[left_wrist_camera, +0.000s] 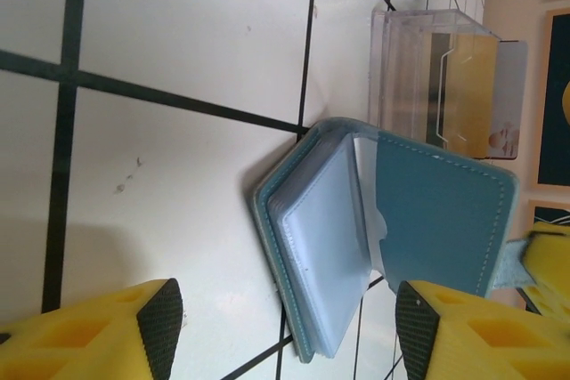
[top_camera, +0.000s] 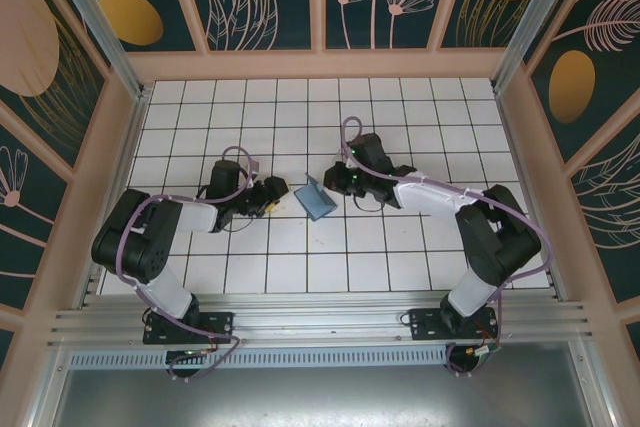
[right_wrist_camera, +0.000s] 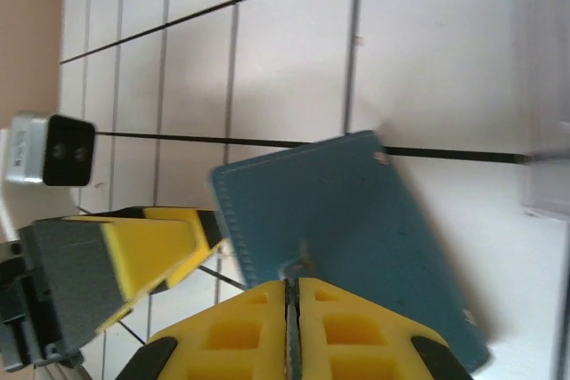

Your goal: Put the credit cards into the card holder

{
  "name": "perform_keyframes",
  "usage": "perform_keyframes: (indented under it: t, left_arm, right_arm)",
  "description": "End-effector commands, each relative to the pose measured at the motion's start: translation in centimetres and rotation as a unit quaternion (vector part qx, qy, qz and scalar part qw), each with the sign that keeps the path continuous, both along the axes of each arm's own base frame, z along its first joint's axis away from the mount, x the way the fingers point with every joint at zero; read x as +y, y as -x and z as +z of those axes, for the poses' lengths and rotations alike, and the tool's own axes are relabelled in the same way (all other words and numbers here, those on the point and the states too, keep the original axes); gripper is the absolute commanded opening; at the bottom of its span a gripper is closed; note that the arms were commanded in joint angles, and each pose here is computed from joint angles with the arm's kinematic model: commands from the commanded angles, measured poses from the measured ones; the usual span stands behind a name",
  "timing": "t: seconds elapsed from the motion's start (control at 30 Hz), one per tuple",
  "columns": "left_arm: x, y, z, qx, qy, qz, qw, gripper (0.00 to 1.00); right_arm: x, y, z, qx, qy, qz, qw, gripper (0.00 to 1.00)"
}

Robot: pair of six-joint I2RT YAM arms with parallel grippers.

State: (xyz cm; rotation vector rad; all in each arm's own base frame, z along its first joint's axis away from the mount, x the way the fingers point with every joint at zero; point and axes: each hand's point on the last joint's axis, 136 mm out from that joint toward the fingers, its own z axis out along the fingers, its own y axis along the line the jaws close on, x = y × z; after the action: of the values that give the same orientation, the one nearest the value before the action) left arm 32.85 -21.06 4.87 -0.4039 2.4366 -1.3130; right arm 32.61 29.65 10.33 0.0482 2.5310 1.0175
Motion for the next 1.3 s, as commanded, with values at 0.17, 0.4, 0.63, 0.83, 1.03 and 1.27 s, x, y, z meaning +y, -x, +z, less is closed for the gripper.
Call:
perform_keyframes:
  t: [0.17, 0.4, 0.63, 0.83, 1.03, 1.27]
  left_arm:
    - [-0.1, -0.1, 0.5, -0.016, -0.006, -0.013, 1.000, 0.66]
    - [-0.6, -0.7, 0.7, -0.018, 0.004, -0.019, 1.000, 0.65]
    - [-0.9, 0.0, 0.4, -0.014, 0.016, -0.029, 0.999, 0.58]
    - [-2.1, 1.4, 0.3, -0.014, 0.024, -0.053, 0.998, 0.57]
    - [-3.8, 1.9, 1.0, -0.021, 0.029, -0.077, 0.996, 0.58]
    - [-5.7, 1.9, 2.4, -0.032, 0.041, -0.095, 0.994, 0.61]
  right_arm:
    - [-4.8, 2.1, -2.3, 0.045, 0.024, -0.049, 0.997, 0.04]
    - [-6.2, 4.1, -3.0, 0.063, 0.039, -0.051, 0.996, 0.04]
    - [-8.5, 6.8, -5.4, 0.089, 0.077, -0.058, 0.991, 0.04]
    - [-11.2, 7.8, -7.5, 0.100, 0.103, -0.087, 0.986, 0.04]
    - [-11.3, 6.8, -7.2, 0.088, 0.101, -0.092, 0.987, 0.04]
    - [-11.3, 5.9, -6.5, 0.071, 0.116, -0.088, 0.987, 0.04]
